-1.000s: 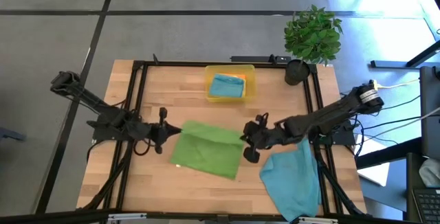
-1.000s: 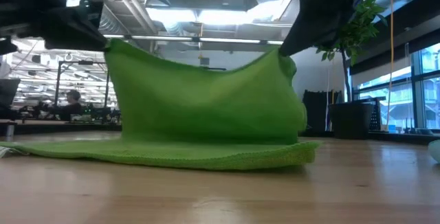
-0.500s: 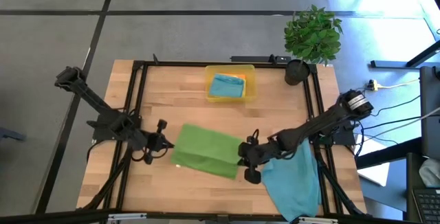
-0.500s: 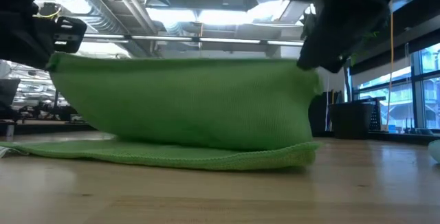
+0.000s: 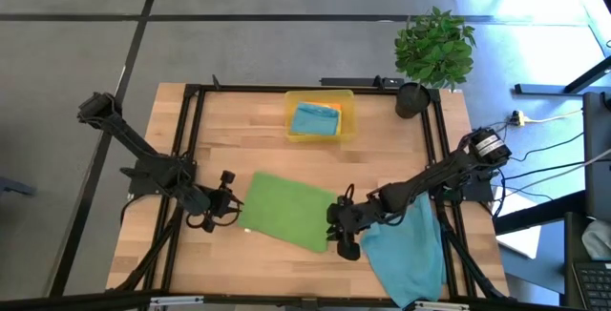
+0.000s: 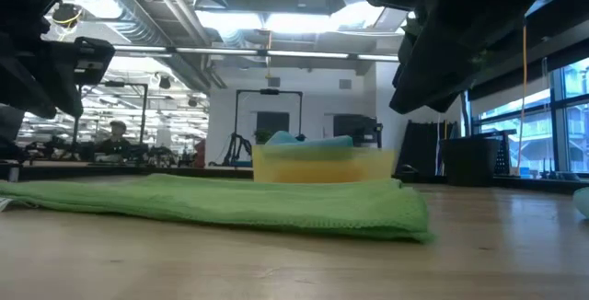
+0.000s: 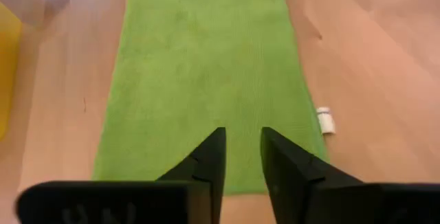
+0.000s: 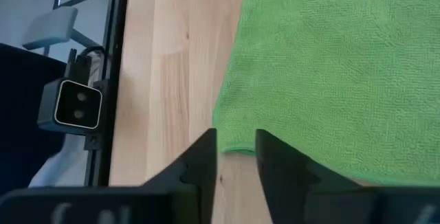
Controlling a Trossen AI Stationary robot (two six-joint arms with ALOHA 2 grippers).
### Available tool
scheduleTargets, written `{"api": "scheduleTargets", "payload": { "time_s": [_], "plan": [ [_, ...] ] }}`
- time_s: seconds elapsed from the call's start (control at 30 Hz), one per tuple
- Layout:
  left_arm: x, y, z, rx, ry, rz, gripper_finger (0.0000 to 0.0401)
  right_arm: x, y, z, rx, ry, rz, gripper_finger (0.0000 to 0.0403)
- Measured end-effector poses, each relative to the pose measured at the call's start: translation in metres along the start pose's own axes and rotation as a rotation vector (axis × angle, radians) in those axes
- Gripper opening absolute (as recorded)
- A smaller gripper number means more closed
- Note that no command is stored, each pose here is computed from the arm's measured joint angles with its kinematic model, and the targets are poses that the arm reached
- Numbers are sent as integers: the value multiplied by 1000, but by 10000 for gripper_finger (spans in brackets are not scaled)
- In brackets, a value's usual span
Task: Fold microfiber towels
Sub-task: Fold the green microfiber cloth
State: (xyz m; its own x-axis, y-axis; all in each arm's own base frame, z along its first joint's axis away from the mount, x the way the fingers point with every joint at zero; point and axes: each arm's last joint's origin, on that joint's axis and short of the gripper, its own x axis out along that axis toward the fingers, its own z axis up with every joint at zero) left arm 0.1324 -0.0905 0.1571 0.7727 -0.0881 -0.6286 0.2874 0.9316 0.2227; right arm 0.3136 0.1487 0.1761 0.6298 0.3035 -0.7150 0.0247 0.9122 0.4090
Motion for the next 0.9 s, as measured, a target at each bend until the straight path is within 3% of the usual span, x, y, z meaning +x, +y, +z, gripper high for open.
{"api": "scheduleTargets", "payload": {
  "time_s": [0.13, 0.3, 0.47, 0.9],
  "plan": [
    [-2, 0, 8, -26, -23, -8, 107, 0, 0, 0, -5, 0, -1, 140],
    [-8, 1, 25, -50, -75, -11, 110, 0, -3, 2, -63, -16, -28, 153],
    [-4, 6, 20, -80, -58, 32, 108, 0, -19, 7, -57, -74, -182, 140],
    [8, 15, 3, -267, -6, -7, 108, -5, -85, 23, 40, -33, -260, 84]
  ]
}}
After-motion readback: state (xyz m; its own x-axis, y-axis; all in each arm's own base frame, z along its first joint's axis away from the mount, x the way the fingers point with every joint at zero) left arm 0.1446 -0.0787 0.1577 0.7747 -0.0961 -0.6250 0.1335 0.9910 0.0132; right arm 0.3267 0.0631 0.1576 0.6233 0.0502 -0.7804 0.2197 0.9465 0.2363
